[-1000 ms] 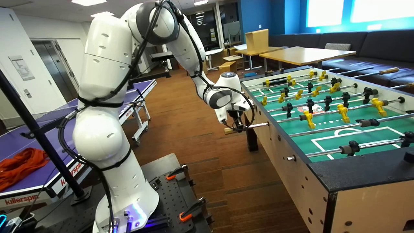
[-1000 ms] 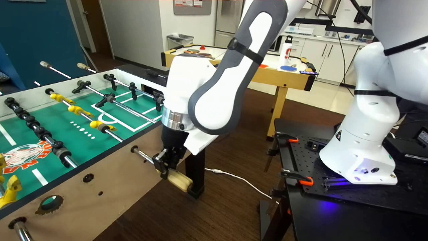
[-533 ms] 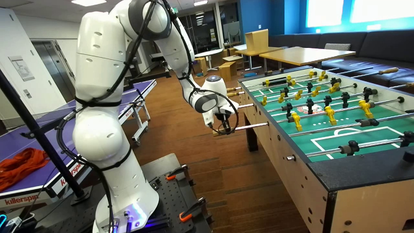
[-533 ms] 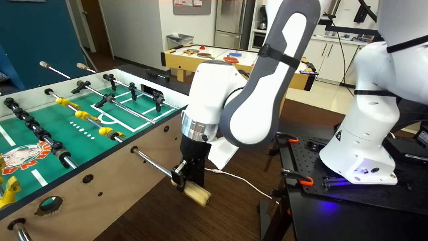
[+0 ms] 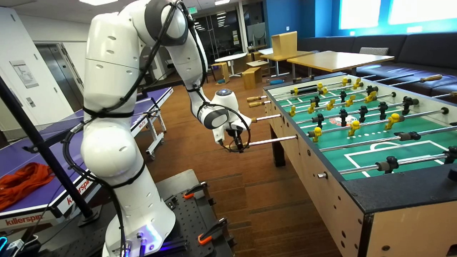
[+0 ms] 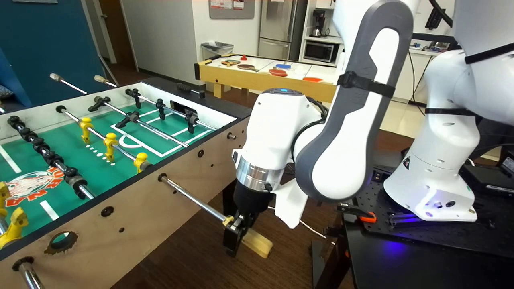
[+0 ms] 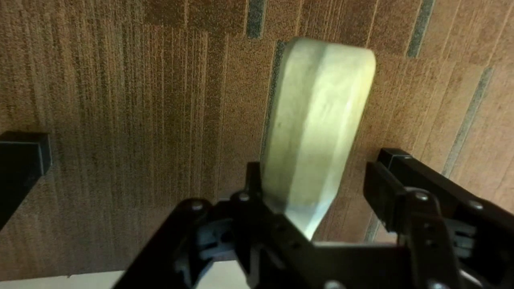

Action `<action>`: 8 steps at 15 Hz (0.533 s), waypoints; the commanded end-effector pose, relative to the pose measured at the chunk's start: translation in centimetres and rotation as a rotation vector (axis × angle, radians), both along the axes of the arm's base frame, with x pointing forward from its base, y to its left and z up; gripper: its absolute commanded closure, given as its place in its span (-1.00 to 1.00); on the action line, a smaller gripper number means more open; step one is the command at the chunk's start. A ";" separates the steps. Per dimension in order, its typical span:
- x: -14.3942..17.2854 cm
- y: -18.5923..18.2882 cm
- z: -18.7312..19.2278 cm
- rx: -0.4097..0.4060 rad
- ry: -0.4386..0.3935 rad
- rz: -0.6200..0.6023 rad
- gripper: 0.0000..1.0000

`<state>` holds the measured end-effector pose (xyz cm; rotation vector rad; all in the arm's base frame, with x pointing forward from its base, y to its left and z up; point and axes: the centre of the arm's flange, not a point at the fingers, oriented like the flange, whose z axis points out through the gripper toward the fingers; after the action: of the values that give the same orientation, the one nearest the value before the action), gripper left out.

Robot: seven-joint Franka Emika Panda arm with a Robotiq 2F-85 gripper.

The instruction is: Pull the first rod handle from the right on the foosball table

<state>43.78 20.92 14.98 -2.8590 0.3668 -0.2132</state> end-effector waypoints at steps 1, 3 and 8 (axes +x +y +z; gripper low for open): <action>-1.8 0.7 3.5 0.021 0.018 0.016 -0.97; -2.3 -1.4 6.3 0.016 0.015 0.021 -1.00; -2.8 -6.6 12.9 -0.019 0.049 0.049 -1.00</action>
<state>42.69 18.44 22.01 -2.8761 0.3359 -0.1561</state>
